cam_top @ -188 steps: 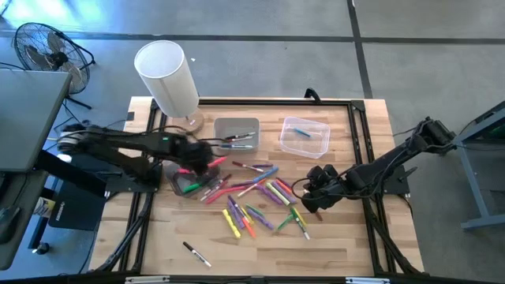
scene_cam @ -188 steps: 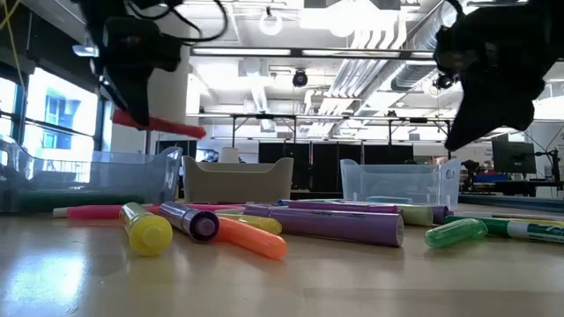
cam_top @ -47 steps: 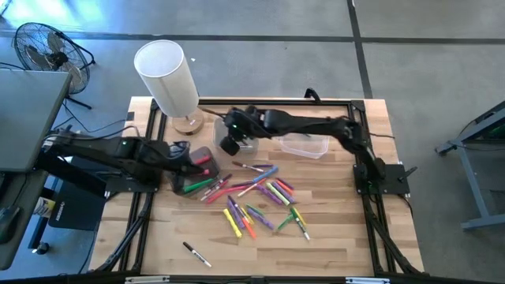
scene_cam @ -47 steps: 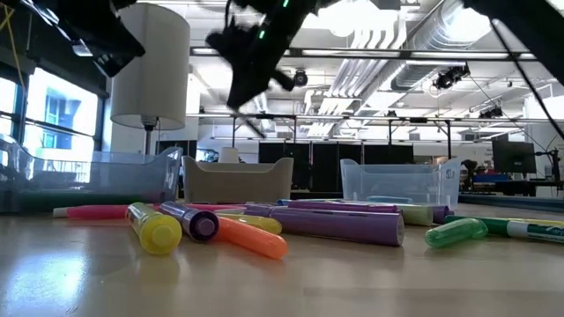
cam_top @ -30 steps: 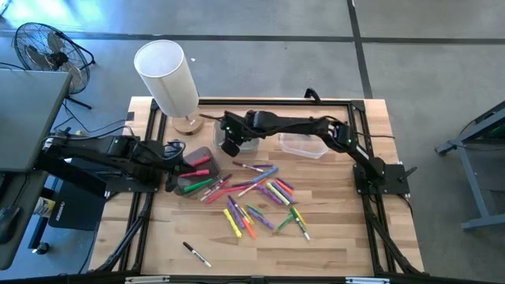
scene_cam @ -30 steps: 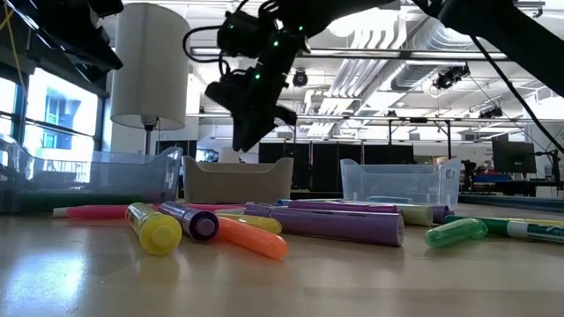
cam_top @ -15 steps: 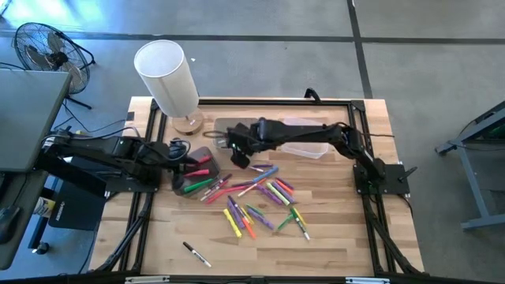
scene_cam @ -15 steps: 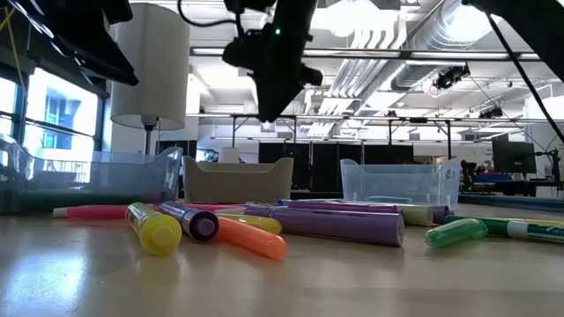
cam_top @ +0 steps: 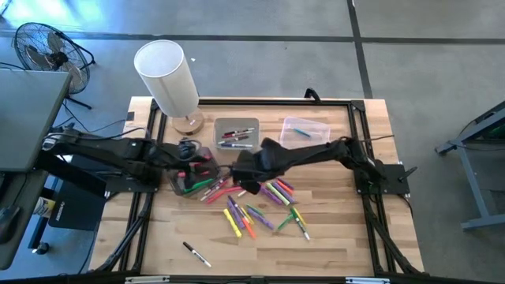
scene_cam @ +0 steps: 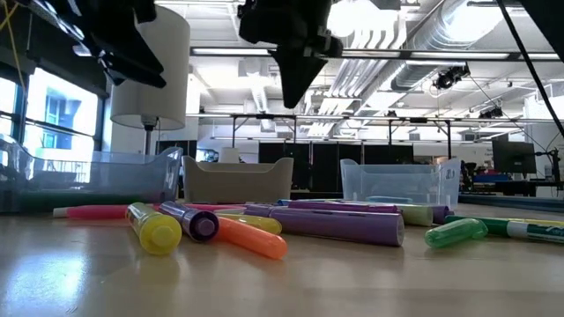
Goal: Pick & Place Markers
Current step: Put the pink pen into the transparent bin
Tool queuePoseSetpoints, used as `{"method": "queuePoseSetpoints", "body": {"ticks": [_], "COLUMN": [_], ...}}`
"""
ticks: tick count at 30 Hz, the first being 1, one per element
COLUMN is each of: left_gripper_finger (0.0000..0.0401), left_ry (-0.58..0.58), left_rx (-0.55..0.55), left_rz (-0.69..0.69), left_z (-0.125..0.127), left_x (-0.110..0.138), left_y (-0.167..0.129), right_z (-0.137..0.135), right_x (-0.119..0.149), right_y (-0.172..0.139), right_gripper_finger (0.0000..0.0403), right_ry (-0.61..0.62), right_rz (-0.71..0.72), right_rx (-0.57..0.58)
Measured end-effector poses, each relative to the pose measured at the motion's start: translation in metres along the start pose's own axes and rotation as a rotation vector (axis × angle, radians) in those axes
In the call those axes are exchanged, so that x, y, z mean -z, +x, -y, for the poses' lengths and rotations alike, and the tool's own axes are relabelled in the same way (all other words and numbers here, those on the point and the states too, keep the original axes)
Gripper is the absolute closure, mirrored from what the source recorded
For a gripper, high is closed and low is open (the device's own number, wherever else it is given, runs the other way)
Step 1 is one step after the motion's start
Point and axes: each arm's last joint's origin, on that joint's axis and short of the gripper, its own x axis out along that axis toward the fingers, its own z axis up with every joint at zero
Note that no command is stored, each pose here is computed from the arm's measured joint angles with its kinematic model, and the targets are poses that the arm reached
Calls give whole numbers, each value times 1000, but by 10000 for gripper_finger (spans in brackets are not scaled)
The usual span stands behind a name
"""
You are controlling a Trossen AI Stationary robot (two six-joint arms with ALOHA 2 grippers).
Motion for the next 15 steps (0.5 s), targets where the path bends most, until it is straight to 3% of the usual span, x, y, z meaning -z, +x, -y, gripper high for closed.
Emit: {"method": "queuePoseSetpoints", "body": {"ticks": [4,9,15], "left_gripper_finger": [234,234,234], "left_ry": [38,105,105], "left_rx": [-21,35,32], "left_rz": [-93,-206,-270], "left_z": [11,25,36], "left_x": [-9,-16,-23], "left_y": [22,47,71], "right_z": [-11,-15,2], "right_x": [13,29,77], "right_y": [-9,-19,-21], "right_gripper_finger": [400,402,402], "right_ry": [-39,-55,53], "right_rz": [-12,-29,17], "right_rx": [32,40,-118]}}
